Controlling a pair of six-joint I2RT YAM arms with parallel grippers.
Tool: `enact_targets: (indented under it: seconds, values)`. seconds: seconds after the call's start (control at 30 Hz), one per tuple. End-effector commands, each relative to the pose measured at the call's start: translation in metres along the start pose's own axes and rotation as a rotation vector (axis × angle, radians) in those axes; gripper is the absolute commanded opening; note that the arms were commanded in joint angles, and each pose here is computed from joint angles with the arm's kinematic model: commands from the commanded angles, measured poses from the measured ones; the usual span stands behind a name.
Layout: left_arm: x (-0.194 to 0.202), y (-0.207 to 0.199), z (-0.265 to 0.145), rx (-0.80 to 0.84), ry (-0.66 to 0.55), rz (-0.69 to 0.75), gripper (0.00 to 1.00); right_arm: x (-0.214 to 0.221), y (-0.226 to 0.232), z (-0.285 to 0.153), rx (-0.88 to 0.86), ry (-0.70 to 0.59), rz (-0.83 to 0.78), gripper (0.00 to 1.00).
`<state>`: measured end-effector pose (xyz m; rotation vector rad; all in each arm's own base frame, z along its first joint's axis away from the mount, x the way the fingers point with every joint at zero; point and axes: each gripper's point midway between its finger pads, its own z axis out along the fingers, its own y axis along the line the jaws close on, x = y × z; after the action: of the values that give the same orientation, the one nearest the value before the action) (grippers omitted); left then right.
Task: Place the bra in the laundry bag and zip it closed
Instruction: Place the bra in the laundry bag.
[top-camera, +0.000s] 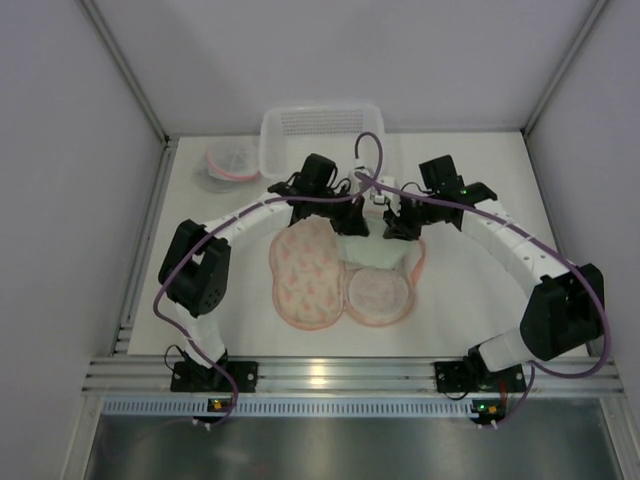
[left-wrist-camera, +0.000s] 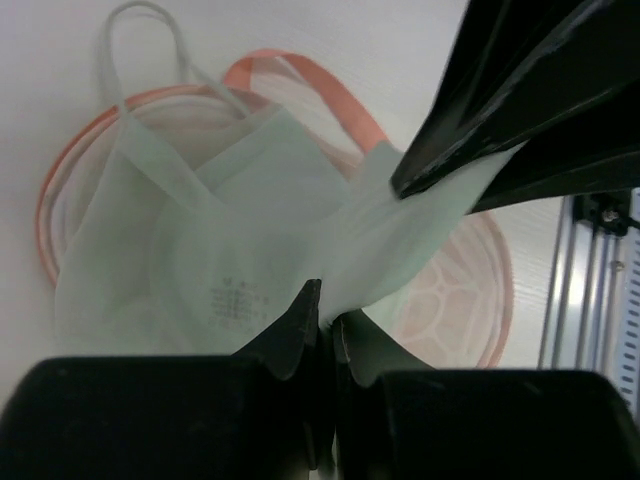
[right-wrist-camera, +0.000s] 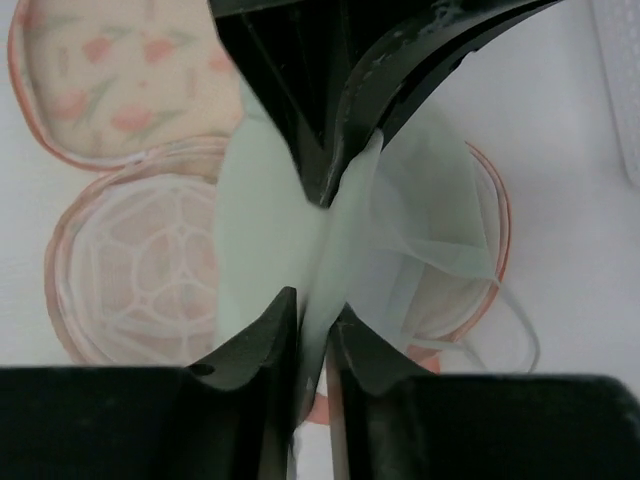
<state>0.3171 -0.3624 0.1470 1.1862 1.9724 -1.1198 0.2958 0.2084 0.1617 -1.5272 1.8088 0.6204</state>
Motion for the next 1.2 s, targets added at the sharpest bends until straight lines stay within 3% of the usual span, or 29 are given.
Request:
enact_targets:
  seconds: [0.0,0.1,0.2,0.4,0.47,0.57,0.67,0.7,0.77,0.83,0.97,1.17]
  values:
    - [-0.001,0.01,-0.016,-0.07,-0.012,0.103,0.0,-0.01,0.027,-0.016,-0.053,-0.019,0.034,0.21]
    - [0.012,0.008,-0.011,-0.068,0.016,0.107,0.0,0.004,0.046,-0.009,-0.143,0.034,0.051,0.61]
    - [0.025,0.006,-0.008,-0.076,0.044,0.104,0.0,0.008,0.046,-0.008,-0.151,0.058,0.086,0.71]
    - [0.045,-0.008,-0.002,-0.054,0.076,0.056,0.0,-0.005,0.019,-0.015,-0.087,0.007,0.196,0.72]
    - [0.05,-0.012,-0.008,-0.075,0.054,0.076,0.0,-0.001,0.001,-0.019,-0.084,-0.02,0.326,0.72]
    - [0.036,-0.019,-0.018,-0.104,-0.025,0.213,0.0,-0.003,-0.035,-0.029,-0.033,-0.059,0.478,0.69]
    - [0.037,-0.027,-0.023,-0.129,-0.039,0.33,0.14,0.006,-0.065,-0.021,0.003,-0.042,0.597,0.65]
    - [0.04,-0.034,-0.025,-0.131,-0.043,0.366,0.25,0.002,-0.071,-0.021,0.015,-0.052,0.612,0.63]
    - [0.043,-0.038,-0.029,-0.131,-0.042,0.451,0.32,0.008,-0.077,-0.011,0.011,-0.041,0.649,0.61]
    - [0.051,-0.05,-0.033,-0.107,-0.043,0.524,0.5,0.007,-0.08,-0.006,-0.004,-0.045,0.685,0.6]
    - [0.067,-0.071,-0.038,-0.028,-0.049,0.677,0.54,0.011,-0.083,0.01,-0.026,-0.022,0.702,0.57]
    - [0.1,-0.1,-0.044,0.172,0.026,0.737,0.5,0.01,-0.071,0.027,-0.07,0.022,0.641,0.56]
